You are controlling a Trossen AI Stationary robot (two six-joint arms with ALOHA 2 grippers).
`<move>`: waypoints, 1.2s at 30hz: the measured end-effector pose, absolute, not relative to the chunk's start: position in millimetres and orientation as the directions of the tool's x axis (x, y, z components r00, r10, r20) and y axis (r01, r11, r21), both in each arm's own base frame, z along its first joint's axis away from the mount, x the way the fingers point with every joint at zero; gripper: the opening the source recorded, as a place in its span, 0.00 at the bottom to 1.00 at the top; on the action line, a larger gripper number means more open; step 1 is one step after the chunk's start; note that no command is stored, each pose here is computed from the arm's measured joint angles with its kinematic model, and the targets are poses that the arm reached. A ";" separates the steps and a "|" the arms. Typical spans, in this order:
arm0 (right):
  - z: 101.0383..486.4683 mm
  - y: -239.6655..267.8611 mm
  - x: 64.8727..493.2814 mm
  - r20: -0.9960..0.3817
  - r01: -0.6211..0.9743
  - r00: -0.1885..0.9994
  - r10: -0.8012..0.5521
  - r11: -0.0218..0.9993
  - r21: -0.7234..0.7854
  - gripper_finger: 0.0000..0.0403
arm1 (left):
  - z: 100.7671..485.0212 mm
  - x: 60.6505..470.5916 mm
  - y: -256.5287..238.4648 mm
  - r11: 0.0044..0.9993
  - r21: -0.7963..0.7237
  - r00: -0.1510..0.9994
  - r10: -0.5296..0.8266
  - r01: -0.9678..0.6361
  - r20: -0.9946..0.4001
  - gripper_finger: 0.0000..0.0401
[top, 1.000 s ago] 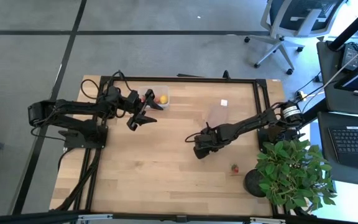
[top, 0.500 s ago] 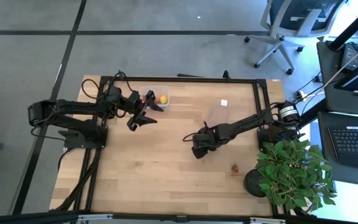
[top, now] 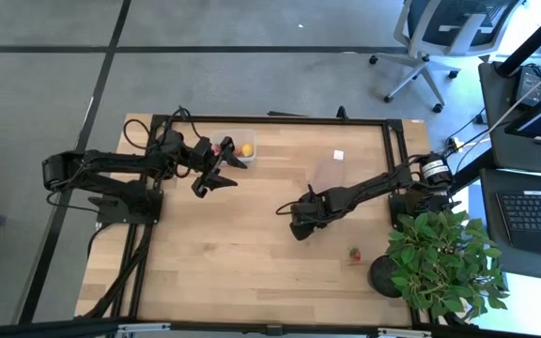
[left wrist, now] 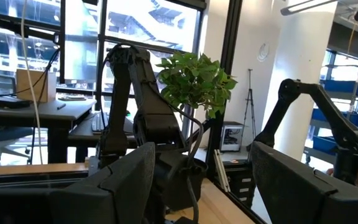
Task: Pick and placing Produce into tupperware
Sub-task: Put the strawberry into the transparent bin
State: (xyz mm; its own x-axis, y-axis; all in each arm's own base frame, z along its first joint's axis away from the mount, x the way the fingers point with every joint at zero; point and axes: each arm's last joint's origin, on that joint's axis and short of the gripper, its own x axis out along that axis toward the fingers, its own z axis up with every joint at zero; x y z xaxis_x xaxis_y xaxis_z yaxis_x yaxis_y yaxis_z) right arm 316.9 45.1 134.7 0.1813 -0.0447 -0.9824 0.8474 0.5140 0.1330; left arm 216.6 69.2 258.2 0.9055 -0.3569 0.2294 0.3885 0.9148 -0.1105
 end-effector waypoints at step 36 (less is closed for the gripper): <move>136.0 43.2 317.2 -0.982 0.852 0.171 -0.075 0.511 0.110 0.26 | 257.6 216.8 69.3 0.915 -0.115 0.907 -0.356 0.388 0.224 0.63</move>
